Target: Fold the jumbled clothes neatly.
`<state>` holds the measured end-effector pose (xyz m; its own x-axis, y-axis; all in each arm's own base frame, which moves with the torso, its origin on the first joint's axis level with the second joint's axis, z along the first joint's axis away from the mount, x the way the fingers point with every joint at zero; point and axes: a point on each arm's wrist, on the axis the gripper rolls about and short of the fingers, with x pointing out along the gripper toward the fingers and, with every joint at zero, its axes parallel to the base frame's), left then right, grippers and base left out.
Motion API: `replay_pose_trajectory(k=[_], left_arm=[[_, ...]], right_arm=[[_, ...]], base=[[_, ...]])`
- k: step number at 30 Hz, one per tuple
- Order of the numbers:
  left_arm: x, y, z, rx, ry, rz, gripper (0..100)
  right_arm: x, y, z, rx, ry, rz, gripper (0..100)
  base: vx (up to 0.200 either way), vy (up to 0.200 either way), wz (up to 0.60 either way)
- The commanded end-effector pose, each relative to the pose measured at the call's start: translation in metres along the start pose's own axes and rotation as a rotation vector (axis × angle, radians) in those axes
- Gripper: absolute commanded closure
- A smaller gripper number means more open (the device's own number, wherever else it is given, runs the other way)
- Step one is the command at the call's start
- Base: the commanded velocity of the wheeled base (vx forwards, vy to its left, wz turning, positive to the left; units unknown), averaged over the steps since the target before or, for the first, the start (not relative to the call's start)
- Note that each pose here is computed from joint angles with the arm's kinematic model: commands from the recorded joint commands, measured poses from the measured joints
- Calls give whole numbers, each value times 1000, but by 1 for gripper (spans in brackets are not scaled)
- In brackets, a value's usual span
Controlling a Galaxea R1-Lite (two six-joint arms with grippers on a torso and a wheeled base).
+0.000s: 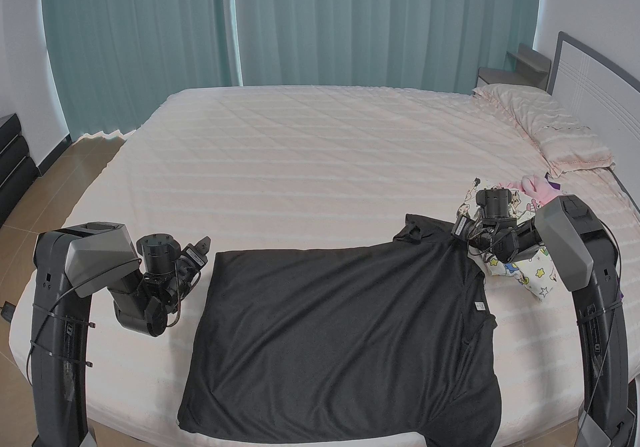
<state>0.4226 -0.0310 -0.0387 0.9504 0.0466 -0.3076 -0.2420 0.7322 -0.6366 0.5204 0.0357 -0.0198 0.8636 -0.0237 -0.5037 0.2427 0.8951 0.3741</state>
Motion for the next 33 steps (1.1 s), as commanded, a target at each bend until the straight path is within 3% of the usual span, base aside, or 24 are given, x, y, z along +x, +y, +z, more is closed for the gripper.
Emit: replay_pose_trajectory(k=[1, 10, 17, 26, 29, 33], left_arm=[[1, 0, 0, 0, -1, 0, 0], [-12, -7, 9, -6, -10, -16, 0], [-23, -12, 3, 3, 8, -40, 0], [-36, -32, 18, 20, -17, -86, 0], [-44, -37, 15, 36, 12, -83, 0], [-79, -28, -3, 63, 121, -42, 0]], right_arm=[[-2, 4, -1, -3, 0, 9, 0], [-34, 4, 30, 37, -33, 10, 0], [-67, 0, 24, 35, 8, 24, 0], [-145, -12, 11, 53, 53, 26, 0], [-164, -21, -1, 57, 98, 36, 0], [-190, -35, -22, 73, 120, 33, 0]], base=[[0, 0, 0], [0, 0, 0], [0, 0, 0], [-200, 0, 0], [-200, 0, 0], [-200, 0, 0]])
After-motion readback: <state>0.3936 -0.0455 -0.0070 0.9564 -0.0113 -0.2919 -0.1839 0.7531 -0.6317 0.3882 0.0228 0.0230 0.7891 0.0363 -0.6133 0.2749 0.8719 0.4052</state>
